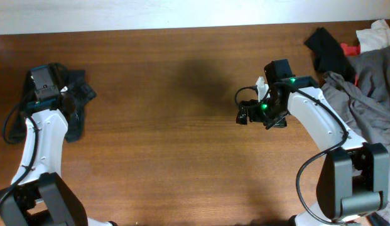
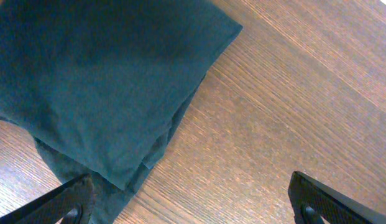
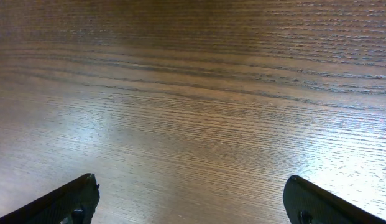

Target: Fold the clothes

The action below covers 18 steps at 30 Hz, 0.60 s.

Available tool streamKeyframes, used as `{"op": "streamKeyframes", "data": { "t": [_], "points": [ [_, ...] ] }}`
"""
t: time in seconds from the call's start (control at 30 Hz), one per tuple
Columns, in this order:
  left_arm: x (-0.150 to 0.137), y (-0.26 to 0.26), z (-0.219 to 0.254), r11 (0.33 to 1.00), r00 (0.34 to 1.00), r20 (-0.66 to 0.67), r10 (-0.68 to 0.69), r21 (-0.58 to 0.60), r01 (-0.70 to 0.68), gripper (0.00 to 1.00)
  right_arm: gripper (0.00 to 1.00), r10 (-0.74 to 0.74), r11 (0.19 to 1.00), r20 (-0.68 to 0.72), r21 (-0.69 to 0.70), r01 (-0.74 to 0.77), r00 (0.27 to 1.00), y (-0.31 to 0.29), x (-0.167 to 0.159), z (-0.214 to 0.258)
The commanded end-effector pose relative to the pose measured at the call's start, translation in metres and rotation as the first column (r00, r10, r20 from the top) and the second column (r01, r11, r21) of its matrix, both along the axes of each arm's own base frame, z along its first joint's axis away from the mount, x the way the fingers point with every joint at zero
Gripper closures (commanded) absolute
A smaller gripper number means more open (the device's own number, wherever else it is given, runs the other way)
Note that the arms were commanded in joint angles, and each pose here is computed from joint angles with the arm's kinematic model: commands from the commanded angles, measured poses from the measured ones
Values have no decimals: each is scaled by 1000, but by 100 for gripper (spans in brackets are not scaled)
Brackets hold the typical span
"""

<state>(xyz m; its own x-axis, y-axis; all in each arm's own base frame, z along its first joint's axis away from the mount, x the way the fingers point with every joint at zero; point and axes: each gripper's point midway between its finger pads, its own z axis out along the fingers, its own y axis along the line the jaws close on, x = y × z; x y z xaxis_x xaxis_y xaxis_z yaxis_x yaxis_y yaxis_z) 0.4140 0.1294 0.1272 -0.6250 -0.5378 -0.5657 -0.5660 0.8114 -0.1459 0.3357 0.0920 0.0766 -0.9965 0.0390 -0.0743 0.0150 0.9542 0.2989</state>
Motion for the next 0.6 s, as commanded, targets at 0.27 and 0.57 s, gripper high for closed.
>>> {"op": "streamKeyframes", "data": {
  "t": [0.27,0.57],
  "points": [
    [2,-2,4,1000,1000,9,-13,1,13,1,1,9,1000,85,-3,-9,996,0,5,26],
    [2,-2,4,1000,1000,9,-13,1,13,1,1,64,998,421,-8,-67,905,15,-14,135]
  ]
}}
